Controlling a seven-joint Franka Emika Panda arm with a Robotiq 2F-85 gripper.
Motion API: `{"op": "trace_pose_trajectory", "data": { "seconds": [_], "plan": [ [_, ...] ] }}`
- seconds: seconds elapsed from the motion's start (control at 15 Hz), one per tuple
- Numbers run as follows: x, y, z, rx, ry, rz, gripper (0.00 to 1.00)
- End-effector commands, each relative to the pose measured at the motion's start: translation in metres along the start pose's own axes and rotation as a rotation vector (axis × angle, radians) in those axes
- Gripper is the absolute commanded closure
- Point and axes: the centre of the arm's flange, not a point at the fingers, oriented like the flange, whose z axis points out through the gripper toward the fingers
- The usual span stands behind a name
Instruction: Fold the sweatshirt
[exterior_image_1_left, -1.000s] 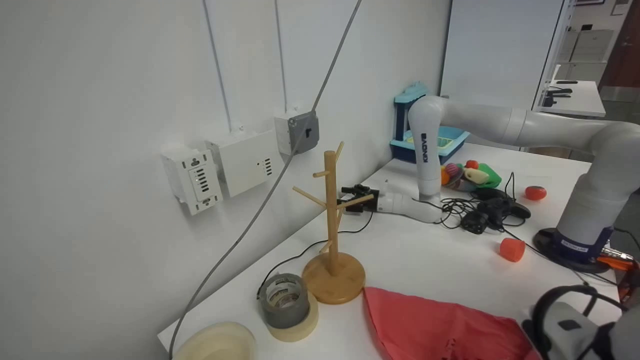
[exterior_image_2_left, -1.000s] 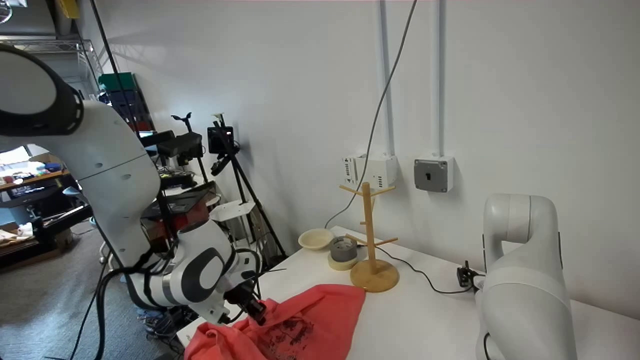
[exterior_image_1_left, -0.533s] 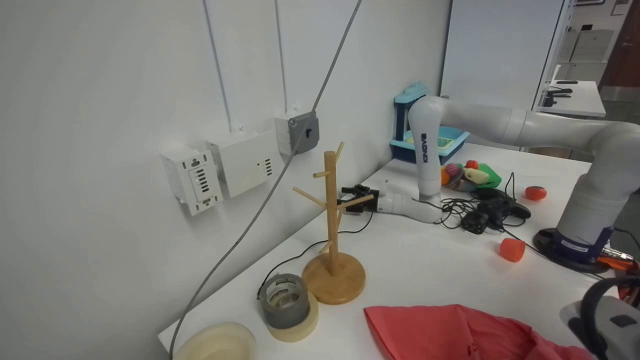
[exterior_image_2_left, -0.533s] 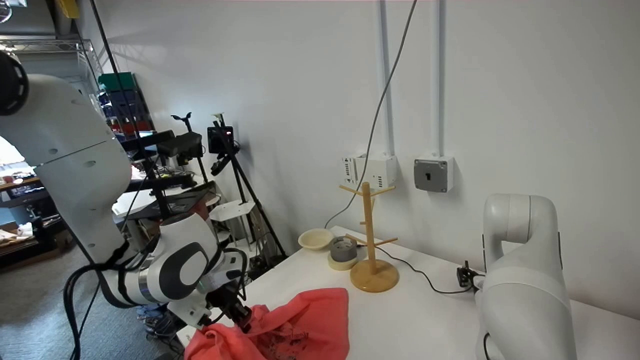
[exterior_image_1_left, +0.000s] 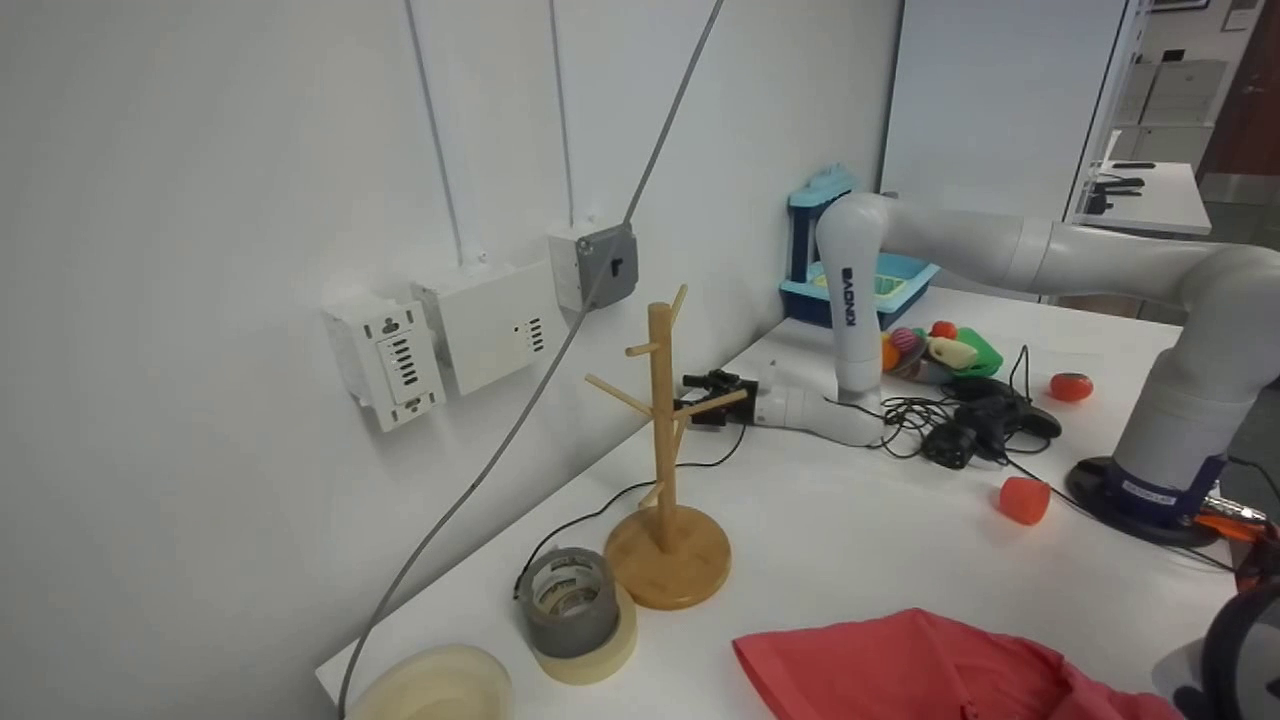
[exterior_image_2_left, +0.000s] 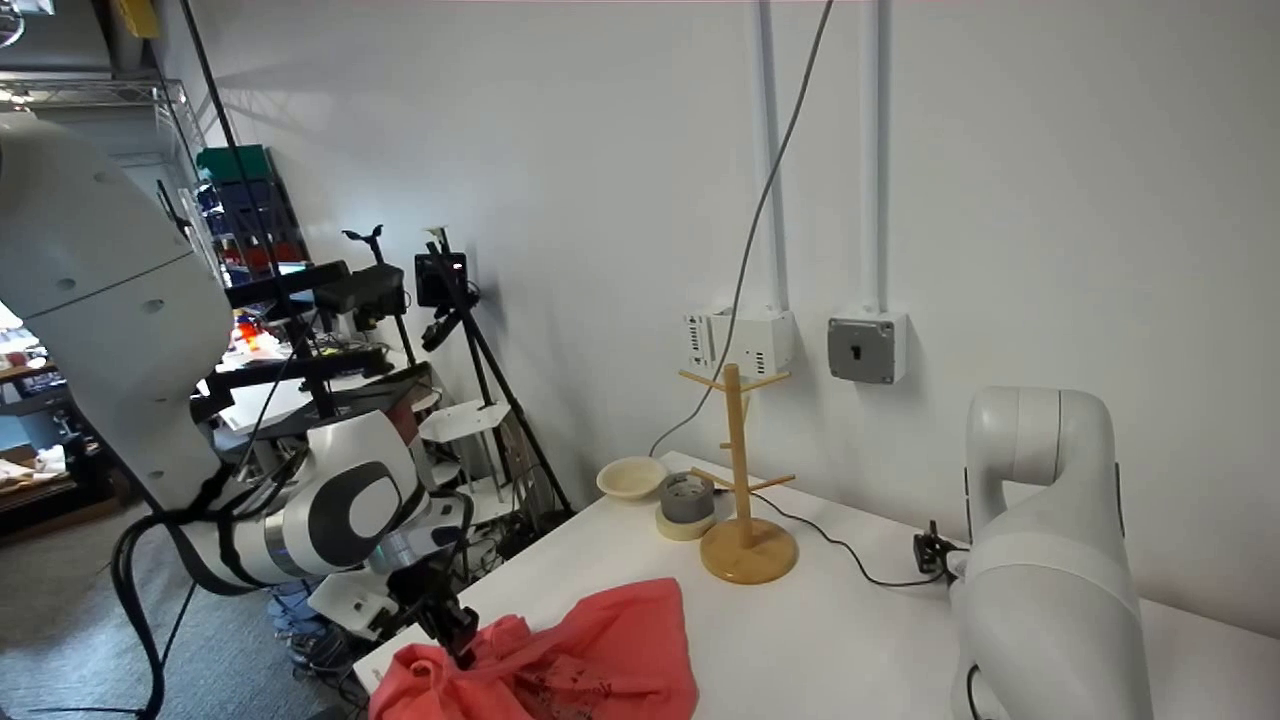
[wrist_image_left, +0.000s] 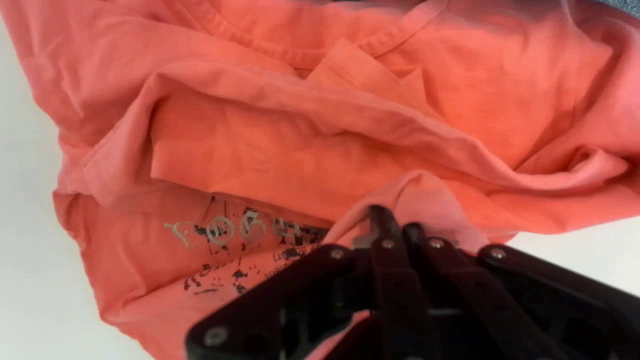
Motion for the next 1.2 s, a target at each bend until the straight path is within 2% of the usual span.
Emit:
{"op": "trace_pose_trajectory", "data": {
  "seconds": [0.0, 0.27, 0.33, 0.4, 0.6, 1.0, 1.13],
  "plan": [
    [-0.052, -0.006, -0.009, 0.053, -0.069, -0.012, 0.99],
    [-0.053, -0.027, 0.0, 0.16, -0.138, -0.018, 0.99],
    [-0.053, -0.028, 0.002, 0.167, -0.153, -0.008, 0.82],
    [-0.054, -0.027, 0.003, 0.177, -0.158, -0.003, 0.7],
    [-0.051, -0.017, 0.007, 0.151, -0.174, 0.032, 0.47],
    [-0.047, 0.008, 0.005, 0.157, -0.179, 0.069, 0.04],
    [-0.048, 0.013, 0.003, 0.16, -0.185, 0.074, 0.0]
  ]
}}
